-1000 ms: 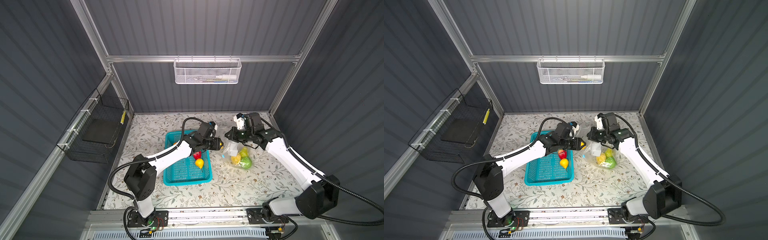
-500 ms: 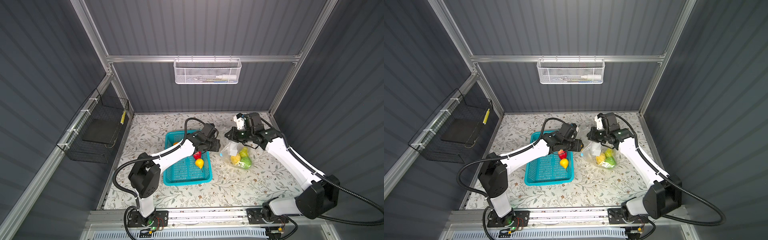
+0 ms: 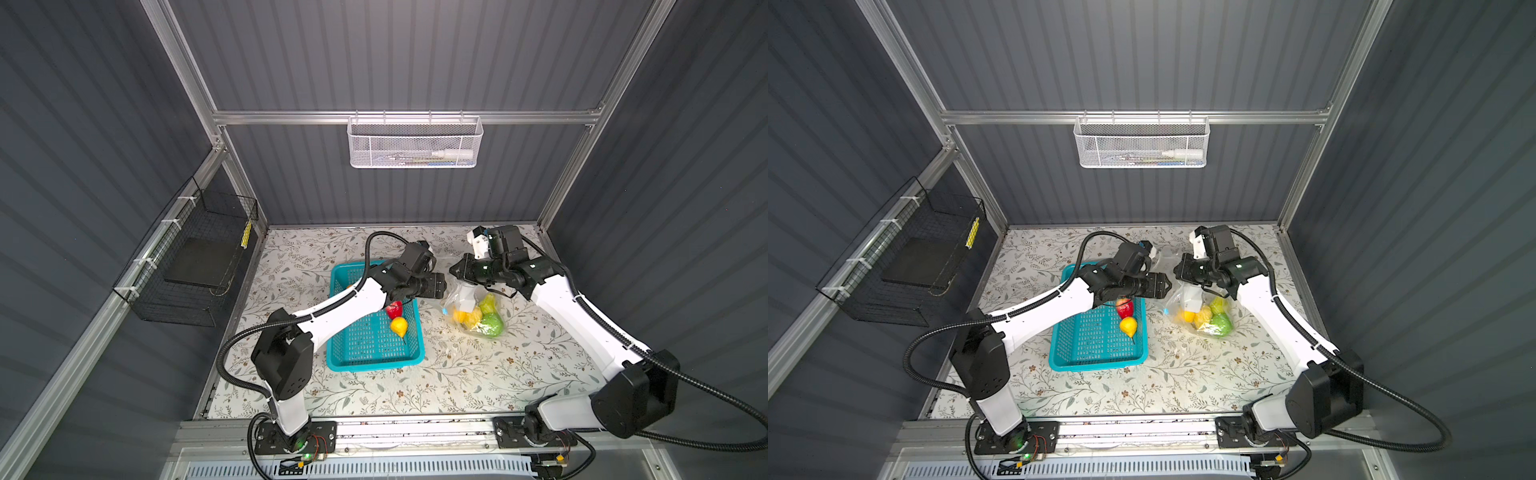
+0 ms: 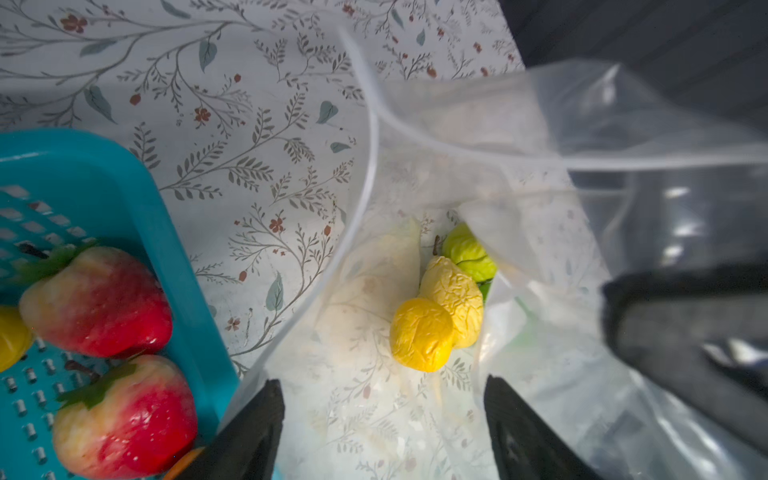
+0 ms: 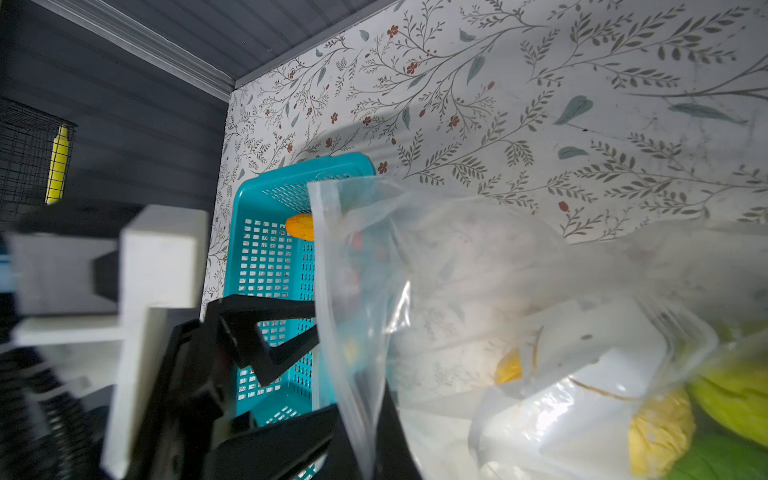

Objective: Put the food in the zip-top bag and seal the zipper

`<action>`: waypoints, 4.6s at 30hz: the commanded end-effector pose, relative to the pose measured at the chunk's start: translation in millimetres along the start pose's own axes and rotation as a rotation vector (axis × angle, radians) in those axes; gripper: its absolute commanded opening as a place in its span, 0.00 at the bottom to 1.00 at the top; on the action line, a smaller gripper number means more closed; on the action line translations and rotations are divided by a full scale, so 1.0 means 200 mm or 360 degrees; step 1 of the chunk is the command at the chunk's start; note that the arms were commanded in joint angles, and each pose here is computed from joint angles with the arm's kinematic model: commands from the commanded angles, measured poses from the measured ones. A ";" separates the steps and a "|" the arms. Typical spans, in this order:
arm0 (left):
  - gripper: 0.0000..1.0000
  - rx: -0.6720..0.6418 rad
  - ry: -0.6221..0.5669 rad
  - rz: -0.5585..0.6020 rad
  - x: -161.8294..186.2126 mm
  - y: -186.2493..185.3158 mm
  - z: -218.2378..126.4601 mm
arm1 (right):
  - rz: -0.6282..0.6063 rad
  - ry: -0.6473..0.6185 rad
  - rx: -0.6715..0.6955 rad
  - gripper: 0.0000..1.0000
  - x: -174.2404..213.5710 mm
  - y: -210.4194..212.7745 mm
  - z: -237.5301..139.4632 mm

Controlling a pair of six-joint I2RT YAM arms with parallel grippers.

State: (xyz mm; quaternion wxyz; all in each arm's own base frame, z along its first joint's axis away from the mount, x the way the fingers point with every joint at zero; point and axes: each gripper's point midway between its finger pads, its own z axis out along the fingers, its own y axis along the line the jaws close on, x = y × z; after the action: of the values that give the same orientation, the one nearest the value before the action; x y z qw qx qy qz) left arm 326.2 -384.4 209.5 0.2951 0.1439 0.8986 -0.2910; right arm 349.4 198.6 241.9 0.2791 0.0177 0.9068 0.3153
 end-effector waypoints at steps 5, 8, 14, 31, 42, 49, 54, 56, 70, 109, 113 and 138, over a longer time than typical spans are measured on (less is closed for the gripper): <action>0.83 0.0110 -0.0365 -0.0219 -0.23 0.05 -0.28 | -0.0018 -0.0035 -0.0039 0.00 -0.01 0.04 -0.05; 0.85 0.0071 -0.0439 -0.0321 -0.25 0.17 -0.35 | -0.0019 -0.0034 -0.0038 0.00 -0.01 0.04 -0.05; 0.86 -0.0197 -0.0383 -0.0373 -0.14 0.42 -0.40 | -0.0021 -0.0039 -0.0040 0.00 -0.02 0.04 -0.04; 0.84 -0.0493 0.0189 -0.0366 0.50 0.71 -0.25 | -0.0008 -0.0040 -0.0043 0.00 -0.03 0.05 -0.03; 0.84 -0.0464 0.0353 -0.0242 0.62 0.61 -0.06 | -0.0017 -0.0037 -0.0037 0.00 -0.02 0.05 -0.05; 0.84 -0.0542 0.0365 -0.0223 0.63 0.65 0.00 | -0.0020 -0.0038 -0.0038 0.00 -0.02 0.05 -0.05; 0.84 -0.0581 0.0343 -0.0196 0.61 0.67 0.02 | -0.0024 -0.0034 -0.0035 0.00 -0.01 0.04 -0.06; 0.84 -0.0586 0.0348 -0.0188 0.61 0.67 0.03 | -0.0024 -0.0060 0.0009 0.00 -0.02 0.02 -0.06; 0.78 -0.0718 0.0415 -0.0157 0.69 0.76 -0.03 | -0.0018 -0.0061 0.0017 0.00 -0.02 0.01 -0.06; 0.83 -0.0623 0.0475 -0.0225 0.77 0.75 0.10 | -0.0010 -0.0066 0.0023 0.00 -0.01 0.01 -0.07; 0.81 -0.0624 0.0476 -0.0216 0.77 0.75 0.11 | -0.0012 -0.0068 0.0021 0.00 -0.01 0.01 -0.07; 0.54 -0.0628 0.0431 -0.0144 0.72 0.74 0.09 | -0.0014 -0.0070 0.0020 0.00 -0.02 0.01 -0.08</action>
State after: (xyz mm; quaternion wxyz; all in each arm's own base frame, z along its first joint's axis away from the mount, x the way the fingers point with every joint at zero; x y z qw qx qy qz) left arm 284.3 -268.1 34.4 0.1676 0.0719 0.9777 -0.1039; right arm 347.4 192.2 251.6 0.2966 0.0237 0.9038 0.3077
